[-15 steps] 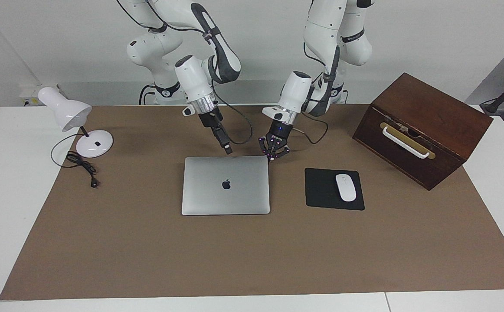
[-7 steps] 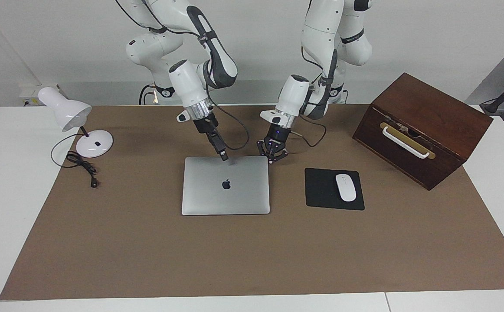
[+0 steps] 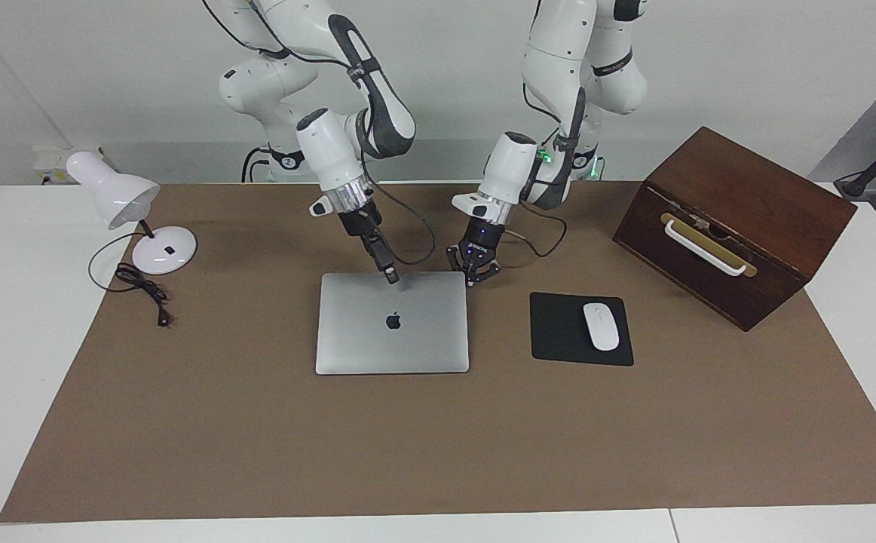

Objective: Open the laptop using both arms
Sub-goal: 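Lift the laptop lid upward with the right gripper while the left gripper holds the base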

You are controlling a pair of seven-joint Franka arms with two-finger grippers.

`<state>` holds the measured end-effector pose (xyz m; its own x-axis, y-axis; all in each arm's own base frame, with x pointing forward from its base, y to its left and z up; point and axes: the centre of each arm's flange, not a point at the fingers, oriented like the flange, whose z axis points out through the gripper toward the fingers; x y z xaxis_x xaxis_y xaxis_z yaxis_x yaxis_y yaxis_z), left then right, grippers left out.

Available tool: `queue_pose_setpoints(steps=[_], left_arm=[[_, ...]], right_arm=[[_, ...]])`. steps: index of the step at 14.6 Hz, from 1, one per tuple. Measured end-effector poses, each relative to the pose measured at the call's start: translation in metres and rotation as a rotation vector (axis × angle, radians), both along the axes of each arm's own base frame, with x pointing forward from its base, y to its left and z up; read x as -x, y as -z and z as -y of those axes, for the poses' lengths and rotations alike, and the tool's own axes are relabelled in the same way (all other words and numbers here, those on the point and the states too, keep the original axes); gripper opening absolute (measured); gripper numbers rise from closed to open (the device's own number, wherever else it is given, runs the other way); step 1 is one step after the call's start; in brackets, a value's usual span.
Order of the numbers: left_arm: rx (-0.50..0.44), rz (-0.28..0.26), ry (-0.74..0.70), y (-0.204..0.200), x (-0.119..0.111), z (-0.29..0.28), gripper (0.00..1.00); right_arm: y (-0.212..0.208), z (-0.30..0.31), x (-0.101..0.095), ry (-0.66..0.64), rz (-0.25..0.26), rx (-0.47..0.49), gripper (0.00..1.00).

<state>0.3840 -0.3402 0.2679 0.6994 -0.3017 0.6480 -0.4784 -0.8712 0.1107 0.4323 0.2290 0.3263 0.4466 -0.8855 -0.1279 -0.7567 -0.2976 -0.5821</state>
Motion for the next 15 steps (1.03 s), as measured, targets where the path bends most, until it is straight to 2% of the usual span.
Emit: queue_pose_setpoints(steps=[15], left_arm=[[0.0,0.002,0.0,0.0,0.0,0.0,0.01]], right_arm=[[-0.01,-0.007,-0.019,-0.027,0.007,-0.024,1.0]])
